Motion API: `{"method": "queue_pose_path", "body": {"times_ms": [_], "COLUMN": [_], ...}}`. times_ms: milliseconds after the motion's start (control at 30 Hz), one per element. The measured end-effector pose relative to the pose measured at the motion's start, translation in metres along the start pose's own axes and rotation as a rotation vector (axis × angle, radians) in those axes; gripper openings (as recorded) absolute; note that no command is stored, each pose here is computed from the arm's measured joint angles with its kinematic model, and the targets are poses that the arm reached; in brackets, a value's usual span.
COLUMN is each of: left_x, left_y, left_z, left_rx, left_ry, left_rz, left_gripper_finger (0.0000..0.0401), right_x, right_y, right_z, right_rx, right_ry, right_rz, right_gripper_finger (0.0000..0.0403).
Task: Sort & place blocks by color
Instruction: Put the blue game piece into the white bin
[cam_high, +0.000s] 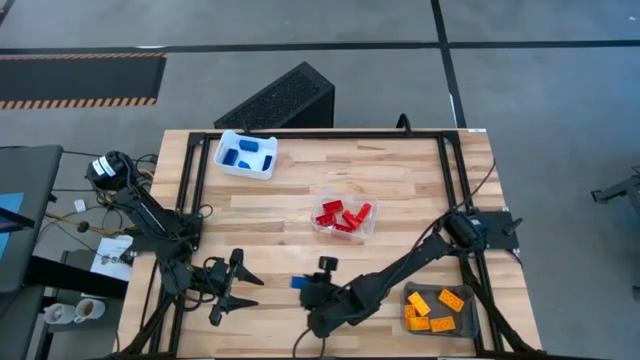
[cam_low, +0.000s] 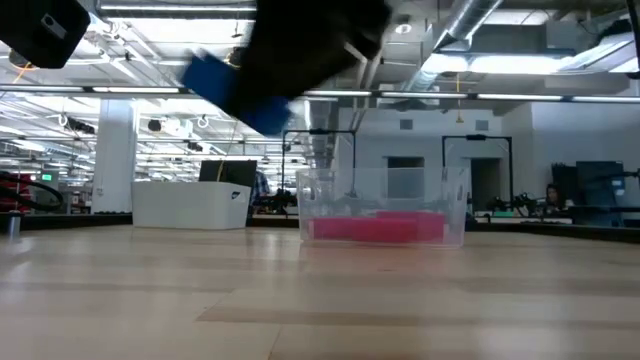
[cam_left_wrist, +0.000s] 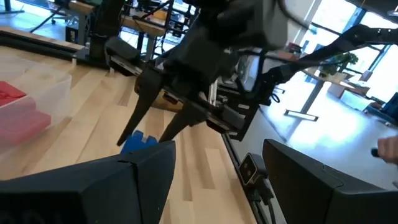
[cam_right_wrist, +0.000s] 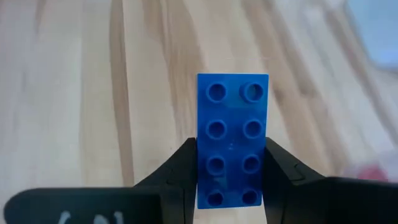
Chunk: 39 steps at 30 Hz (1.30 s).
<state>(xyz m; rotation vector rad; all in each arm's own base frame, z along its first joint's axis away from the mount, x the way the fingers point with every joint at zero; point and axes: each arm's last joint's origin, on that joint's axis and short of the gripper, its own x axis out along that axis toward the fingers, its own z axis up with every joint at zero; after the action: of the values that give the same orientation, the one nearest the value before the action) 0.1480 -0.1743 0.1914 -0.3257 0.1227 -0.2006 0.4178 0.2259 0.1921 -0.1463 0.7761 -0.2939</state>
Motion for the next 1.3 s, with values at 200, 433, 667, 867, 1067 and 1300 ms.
{"method": "queue_pose_path", "body": {"times_ms": [200, 433, 667, 867, 1067, 1300], "left_x": [0.000, 0.000, 0.001, 0.000, 0.002, 0.009], "left_y": [0.000, 0.001, 0.002, 0.006, 0.010, 0.015], "left_z": [0.000, 0.000, -0.003, -0.003, -0.001, 0.001], "left_rx": [0.062, 0.115, 0.179, 0.206, 0.236, 0.199], "left_ry": [-0.006, -0.010, 0.012, -0.013, -0.030, -0.002], "left_rz": [0.012, 0.028, 0.036, 0.161, 0.204, 0.132], "left_gripper_finger": [0.0228, 0.0228, 0.0228, 0.0246, 0.0277, 0.0296], "right_x": [0.005, 0.017, 0.027, 0.030, 0.029, 0.030], "right_y": [-0.002, 0.000, -0.006, -0.008, -0.007, -0.009], "right_z": [0.026, 0.024, 0.022, 0.024, 0.025, 0.026], "right_rx": [0.092, 0.122, 0.187, 0.178, 0.170, 0.170], "right_ry": [-0.204, -0.378, -0.432, -0.486, -0.487, -0.492], "right_rz": [0.018, 0.042, 0.090, 0.156, 0.165, 0.160], "right_gripper_finger": [0.0126, 0.0132, 0.0134, 0.0135, 0.0135, 0.0135]}}
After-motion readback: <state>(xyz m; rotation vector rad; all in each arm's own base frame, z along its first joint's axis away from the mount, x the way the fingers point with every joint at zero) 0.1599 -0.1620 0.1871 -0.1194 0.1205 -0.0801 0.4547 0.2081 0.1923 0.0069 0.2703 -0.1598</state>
